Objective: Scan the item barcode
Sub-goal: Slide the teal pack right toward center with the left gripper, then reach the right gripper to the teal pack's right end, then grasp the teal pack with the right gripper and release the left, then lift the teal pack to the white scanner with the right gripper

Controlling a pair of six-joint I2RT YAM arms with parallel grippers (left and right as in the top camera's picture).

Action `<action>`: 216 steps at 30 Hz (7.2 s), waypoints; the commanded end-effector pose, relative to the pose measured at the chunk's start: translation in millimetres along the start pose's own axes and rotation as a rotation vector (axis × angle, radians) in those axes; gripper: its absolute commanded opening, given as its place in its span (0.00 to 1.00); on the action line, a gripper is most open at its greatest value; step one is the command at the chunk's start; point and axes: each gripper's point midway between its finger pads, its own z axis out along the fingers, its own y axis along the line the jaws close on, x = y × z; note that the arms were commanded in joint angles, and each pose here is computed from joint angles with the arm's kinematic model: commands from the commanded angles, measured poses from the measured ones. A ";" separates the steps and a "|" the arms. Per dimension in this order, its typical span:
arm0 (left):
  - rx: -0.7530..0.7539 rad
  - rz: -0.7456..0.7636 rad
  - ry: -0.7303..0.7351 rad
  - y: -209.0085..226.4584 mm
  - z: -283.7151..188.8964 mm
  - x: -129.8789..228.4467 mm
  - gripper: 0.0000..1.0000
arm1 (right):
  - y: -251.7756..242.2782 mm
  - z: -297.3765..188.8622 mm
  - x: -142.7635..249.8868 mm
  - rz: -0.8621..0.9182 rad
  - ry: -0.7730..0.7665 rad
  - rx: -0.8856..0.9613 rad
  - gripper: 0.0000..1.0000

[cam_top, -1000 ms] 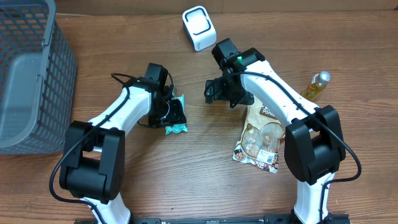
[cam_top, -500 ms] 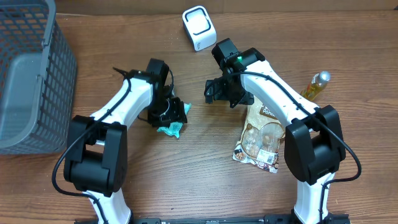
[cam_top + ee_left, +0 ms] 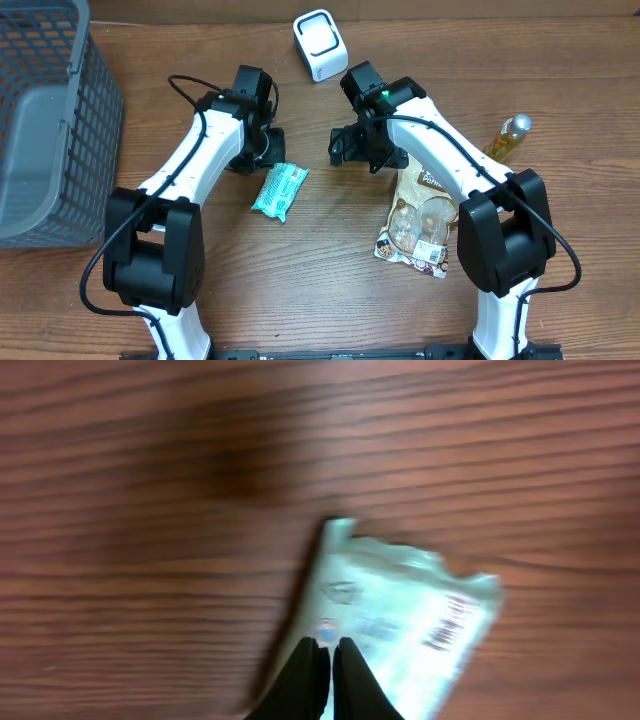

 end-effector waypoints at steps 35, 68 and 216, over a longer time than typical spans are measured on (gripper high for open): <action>0.161 0.073 0.110 -11.1 3.6 17.7 0.18 | 6.0 -15.2 -6.0 -0.007 -0.041 -0.021 1.00; 0.217 0.022 0.086 -11.5 8.3 13.9 0.09 | 40.9 -19.4 -14.2 -0.014 -0.053 -0.207 1.00; -0.047 -0.089 -0.127 71.3 -21.6 -49.2 0.99 | 31.0 -105.3 -250.8 -1.048 -0.894 0.955 0.04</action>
